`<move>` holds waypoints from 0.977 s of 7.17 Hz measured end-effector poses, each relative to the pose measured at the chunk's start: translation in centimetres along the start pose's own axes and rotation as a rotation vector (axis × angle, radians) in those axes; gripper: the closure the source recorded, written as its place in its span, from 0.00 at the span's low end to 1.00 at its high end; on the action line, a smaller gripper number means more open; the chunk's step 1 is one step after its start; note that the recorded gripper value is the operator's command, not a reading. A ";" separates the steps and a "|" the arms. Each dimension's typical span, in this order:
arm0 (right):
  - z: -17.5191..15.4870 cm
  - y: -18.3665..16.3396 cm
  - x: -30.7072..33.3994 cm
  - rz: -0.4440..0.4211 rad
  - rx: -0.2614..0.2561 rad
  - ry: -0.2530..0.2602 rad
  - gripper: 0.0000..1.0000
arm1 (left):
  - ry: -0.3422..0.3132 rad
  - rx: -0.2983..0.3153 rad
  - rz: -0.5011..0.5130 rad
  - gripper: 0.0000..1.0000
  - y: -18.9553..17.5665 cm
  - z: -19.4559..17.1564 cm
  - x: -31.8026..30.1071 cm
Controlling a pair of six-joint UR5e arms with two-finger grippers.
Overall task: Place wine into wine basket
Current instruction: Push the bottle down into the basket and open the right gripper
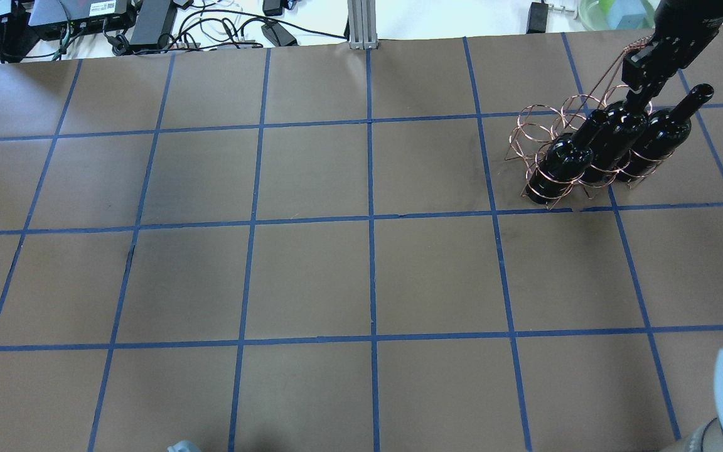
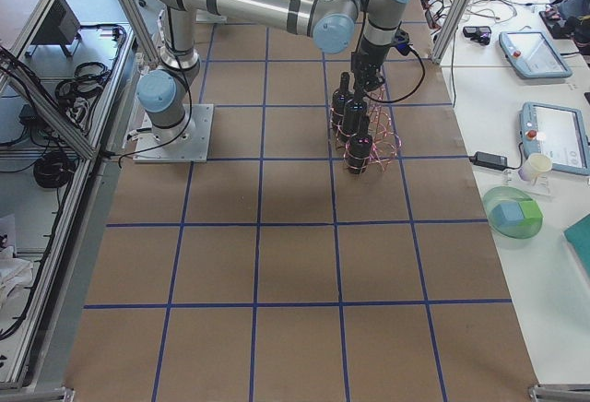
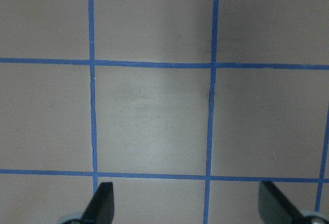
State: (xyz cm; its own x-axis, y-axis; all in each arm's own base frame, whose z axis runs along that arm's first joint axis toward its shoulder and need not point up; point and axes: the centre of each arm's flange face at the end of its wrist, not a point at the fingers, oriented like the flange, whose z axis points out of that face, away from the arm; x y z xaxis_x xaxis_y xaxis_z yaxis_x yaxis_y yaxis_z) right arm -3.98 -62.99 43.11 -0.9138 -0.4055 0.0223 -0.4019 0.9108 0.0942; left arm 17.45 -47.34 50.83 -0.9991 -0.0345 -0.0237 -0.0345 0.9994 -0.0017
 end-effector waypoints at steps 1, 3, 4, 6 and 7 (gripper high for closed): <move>0.3 -0.2 0.1 -0.003 -0.001 -0.002 1.00 | 0.000 0.000 0.000 0.00 0.0 0.0 0.0; 1.4 -0.5 0.2 -0.005 -0.007 -0.010 1.00 | 0.000 0.000 0.000 0.00 0.0 0.0 0.0; 2.1 -0.5 0.2 -0.004 -0.009 -0.009 1.00 | 0.000 0.000 0.000 0.00 0.0 0.0 0.0; 3.0 -0.4 0.1 0.003 -0.015 -0.010 0.16 | 0.000 0.000 0.000 0.00 0.0 0.0 0.0; 3.0 -0.3 0.1 0.008 -0.016 -0.008 0.00 | 0.000 0.000 0.000 0.00 0.0 0.0 0.0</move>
State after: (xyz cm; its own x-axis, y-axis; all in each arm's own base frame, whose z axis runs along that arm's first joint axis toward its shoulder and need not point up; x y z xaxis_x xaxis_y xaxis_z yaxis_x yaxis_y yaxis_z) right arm -4.10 -63.03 40.10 -0.9175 -0.3975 0.0156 -0.3935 0.9127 0.1100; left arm 17.45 -47.34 50.83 -0.9991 -0.0345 -0.0236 -0.0345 0.9994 -0.0016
